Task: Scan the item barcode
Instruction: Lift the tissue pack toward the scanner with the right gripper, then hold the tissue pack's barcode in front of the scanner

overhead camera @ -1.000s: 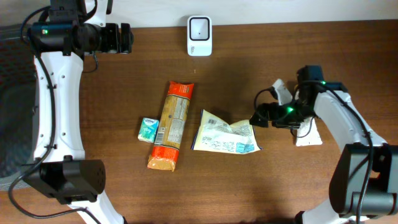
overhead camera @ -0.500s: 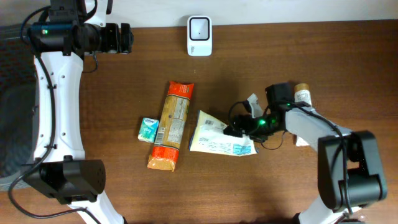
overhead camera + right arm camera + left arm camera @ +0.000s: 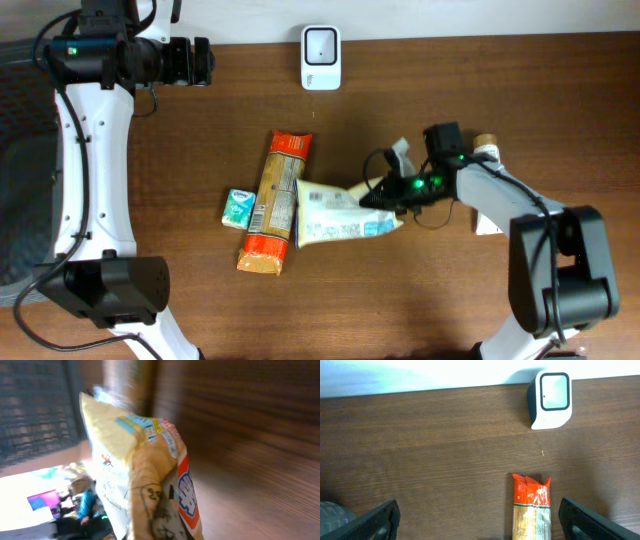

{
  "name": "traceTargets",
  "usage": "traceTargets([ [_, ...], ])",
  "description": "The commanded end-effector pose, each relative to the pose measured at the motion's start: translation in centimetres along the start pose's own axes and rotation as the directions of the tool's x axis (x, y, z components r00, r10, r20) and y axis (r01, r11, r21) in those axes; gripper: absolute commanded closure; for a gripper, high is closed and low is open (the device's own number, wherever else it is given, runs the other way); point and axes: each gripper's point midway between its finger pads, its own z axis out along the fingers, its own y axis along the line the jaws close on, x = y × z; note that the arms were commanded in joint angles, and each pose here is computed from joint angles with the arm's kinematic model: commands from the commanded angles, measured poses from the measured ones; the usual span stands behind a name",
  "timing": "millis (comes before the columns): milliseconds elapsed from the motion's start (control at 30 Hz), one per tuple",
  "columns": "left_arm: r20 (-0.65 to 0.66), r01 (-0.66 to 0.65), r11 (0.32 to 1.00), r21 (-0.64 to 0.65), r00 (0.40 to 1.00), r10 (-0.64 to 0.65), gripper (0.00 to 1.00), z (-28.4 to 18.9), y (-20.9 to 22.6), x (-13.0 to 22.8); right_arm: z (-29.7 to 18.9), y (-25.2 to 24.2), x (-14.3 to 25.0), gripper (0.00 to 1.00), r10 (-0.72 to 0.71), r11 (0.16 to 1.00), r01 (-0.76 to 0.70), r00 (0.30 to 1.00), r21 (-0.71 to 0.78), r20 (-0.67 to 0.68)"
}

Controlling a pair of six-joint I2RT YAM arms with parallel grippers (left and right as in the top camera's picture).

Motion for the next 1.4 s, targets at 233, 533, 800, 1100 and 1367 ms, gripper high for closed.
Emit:
traceTargets([
  [233,0.022,-0.019,1.0,0.001,1.0,0.019,0.01,-0.9,-0.1,-0.4,-11.2,17.0,-3.2,0.96,-0.296,0.906,0.355,0.921,-0.231,0.255],
  [533,0.022,-0.019,1.0,0.001,1.0,0.019,0.01,-0.9,-0.1,-0.4,-17.8,15.3,-3.9,0.96,-0.259,0.935,0.33,0.887,-0.133,0.382],
  [800,0.022,-0.019,1.0,0.0,1.0,0.019,0.01,-0.9,-0.1,-0.4,-19.1,16.4,-5.0,0.96,-0.341,0.93,0.366,0.843,0.022,0.416],
  [1100,0.022,-0.019,1.0,0.001,1.0,0.019,0.01,-0.9,-0.1,-0.4,-19.9,15.5,-14.3,0.96,-0.738,0.488,0.173,0.606,0.855,0.298],
  [1367,0.022,-0.019,1.0,0.0,1.0,0.019,0.01,-0.9,-0.1,-0.4,-13.3,14.9,-26.2,0.96,-0.948,0.03,0.117,0.317,0.993,-0.009],
])
